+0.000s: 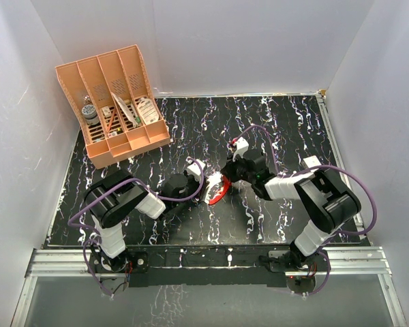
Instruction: Put the keys on the keyring
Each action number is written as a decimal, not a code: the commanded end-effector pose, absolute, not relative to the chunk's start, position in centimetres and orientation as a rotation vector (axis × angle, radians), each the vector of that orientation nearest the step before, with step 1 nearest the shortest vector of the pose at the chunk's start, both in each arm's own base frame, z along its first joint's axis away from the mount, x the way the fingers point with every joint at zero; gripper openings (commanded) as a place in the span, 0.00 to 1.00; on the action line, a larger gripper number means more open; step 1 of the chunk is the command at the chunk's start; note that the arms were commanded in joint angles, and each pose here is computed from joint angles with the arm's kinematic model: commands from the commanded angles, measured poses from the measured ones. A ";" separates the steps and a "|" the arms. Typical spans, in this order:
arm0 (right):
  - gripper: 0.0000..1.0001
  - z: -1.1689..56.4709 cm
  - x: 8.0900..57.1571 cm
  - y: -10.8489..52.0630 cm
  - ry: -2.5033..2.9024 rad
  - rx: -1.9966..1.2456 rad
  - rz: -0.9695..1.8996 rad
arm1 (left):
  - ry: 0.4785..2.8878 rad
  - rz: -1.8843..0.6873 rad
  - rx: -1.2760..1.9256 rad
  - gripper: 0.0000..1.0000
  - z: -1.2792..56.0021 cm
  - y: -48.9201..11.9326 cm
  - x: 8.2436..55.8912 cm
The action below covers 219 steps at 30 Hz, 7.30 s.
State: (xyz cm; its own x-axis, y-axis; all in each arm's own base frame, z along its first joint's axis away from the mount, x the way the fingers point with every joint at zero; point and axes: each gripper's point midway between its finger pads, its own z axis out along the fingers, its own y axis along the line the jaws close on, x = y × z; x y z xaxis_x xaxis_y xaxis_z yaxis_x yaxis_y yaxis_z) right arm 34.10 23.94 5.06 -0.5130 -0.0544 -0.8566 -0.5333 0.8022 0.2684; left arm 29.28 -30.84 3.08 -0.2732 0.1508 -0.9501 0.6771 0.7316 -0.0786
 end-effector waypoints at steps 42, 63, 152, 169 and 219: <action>0.00 6.2 36.1 23.8 1.924 -0.479 0.642 | 1.836 -0.532 0.626 0.24 2.4 -30.4 30.0; 0.00 7.8 36.5 24.2 1.873 -0.473 0.669 | 1.841 -0.531 0.630 0.24 2.2 -30.3 29.8; 0.00 7.8 37.7 25.1 1.873 -0.478 0.717 | 1.835 -0.531 0.634 0.24 2.3 -30.3 29.8; 0.00 7.4 37.4 25.0 1.887 -0.481 0.718 | 1.835 -0.530 0.635 0.24 2.3 -30.3 29.8; 0.00 6.4 38.6 25.1 1.914 -0.438 0.736 | 1.833 -0.531 0.637 0.23 2.4 -30.2 29.7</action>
State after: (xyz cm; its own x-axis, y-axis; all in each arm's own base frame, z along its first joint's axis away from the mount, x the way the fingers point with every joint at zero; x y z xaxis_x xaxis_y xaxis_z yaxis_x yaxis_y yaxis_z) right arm 36.75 24.62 4.44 -0.4868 -0.0338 -0.8728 -0.5791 0.7606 0.2935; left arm 29.80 -30.29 2.77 -0.2748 0.1546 -0.9490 0.6474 0.7595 -0.0638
